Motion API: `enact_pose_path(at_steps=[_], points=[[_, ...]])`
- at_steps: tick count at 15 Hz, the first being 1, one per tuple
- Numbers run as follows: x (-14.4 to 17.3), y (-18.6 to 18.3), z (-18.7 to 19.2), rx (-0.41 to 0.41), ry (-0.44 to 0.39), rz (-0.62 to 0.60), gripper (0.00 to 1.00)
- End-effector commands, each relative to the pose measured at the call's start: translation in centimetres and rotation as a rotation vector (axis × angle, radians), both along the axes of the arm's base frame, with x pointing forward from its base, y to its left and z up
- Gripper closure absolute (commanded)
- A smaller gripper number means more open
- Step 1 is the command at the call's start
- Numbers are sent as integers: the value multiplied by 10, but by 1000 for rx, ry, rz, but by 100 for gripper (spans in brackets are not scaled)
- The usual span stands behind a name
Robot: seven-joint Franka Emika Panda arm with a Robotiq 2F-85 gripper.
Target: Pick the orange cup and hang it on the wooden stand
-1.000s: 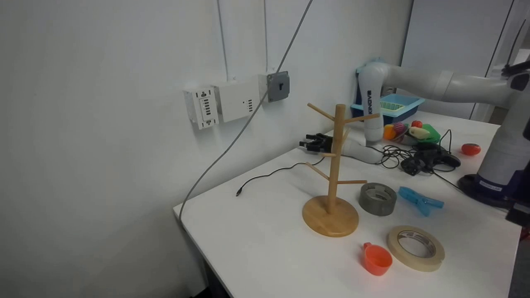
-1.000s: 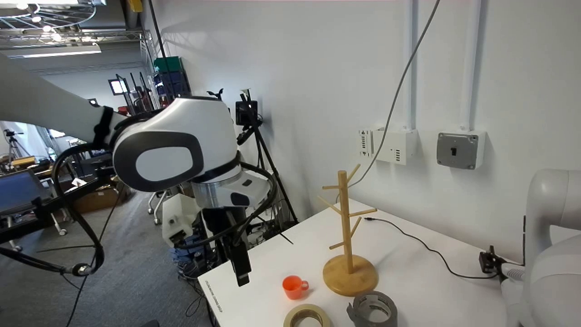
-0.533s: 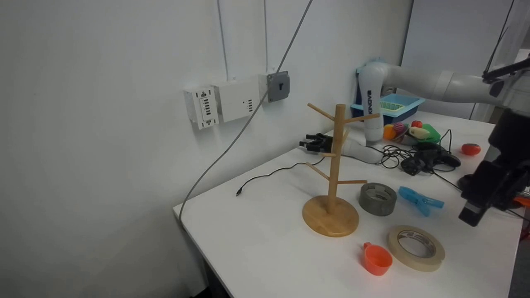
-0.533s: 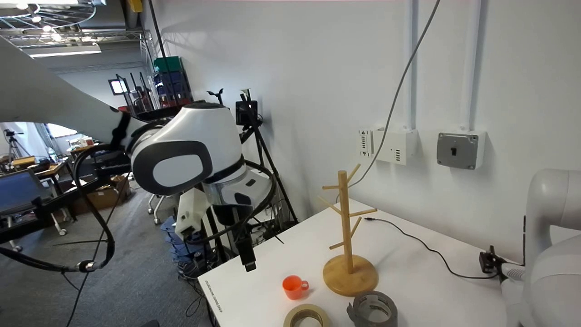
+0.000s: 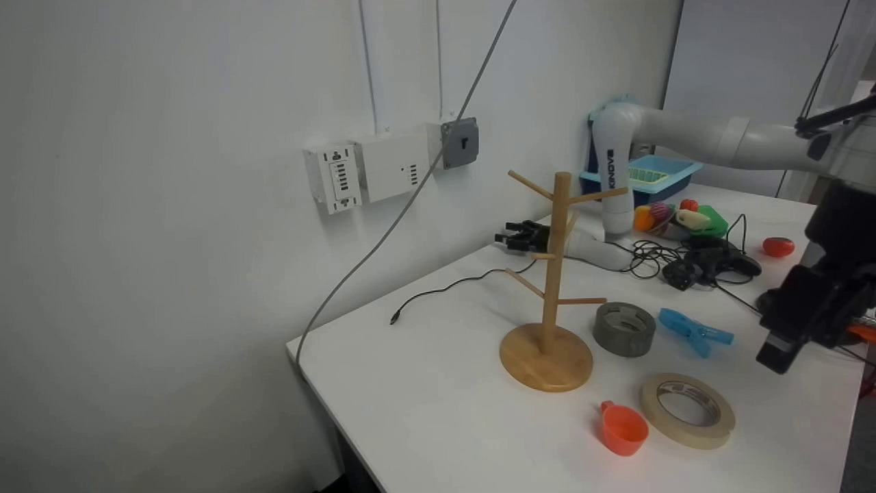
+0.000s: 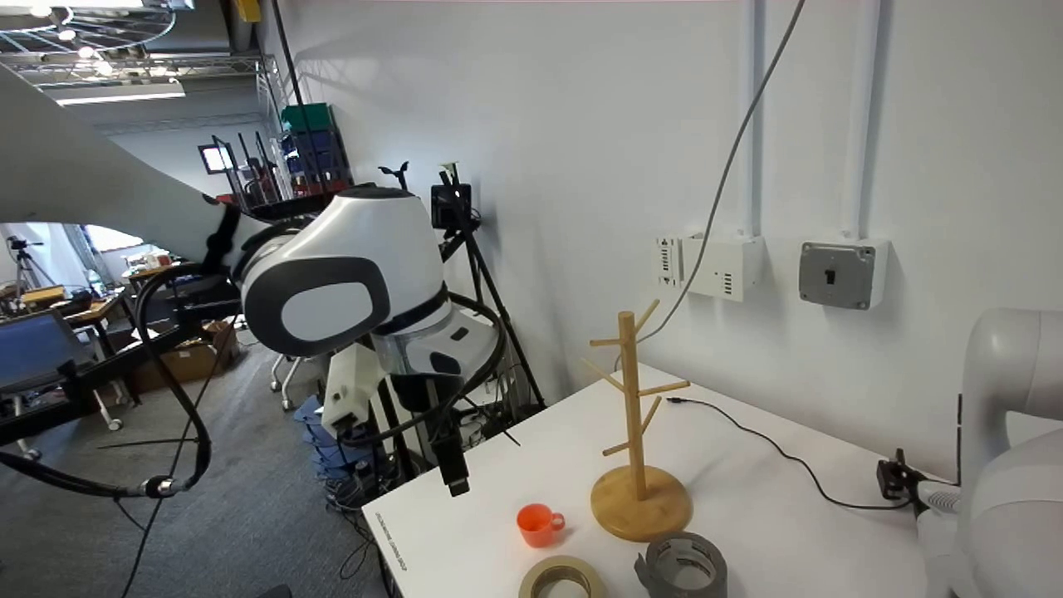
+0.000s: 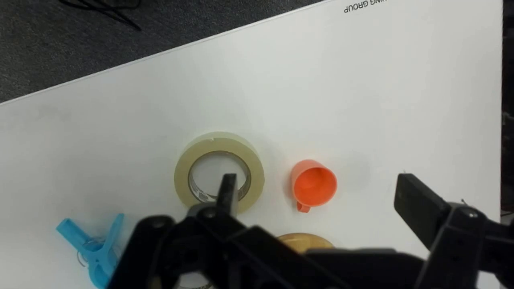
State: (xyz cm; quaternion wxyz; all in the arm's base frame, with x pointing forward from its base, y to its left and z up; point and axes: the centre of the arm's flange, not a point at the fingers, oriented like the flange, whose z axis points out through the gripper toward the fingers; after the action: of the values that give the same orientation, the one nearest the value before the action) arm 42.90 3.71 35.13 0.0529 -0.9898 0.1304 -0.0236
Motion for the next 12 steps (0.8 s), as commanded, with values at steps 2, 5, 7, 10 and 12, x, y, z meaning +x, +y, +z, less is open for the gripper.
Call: enact_pose_path(at_steps=[2, 5, 7, 10, 12], points=[[16, 0, -14, -3, -27, -80, 0], [32, 2, -32, -3, -89, -140, 0], [41, 7, -46, -3, -108, -168, 0], [46, 18, -73, -9, -123, -185, 0], [51, 24, -90, -20, -129, -190, 0]])
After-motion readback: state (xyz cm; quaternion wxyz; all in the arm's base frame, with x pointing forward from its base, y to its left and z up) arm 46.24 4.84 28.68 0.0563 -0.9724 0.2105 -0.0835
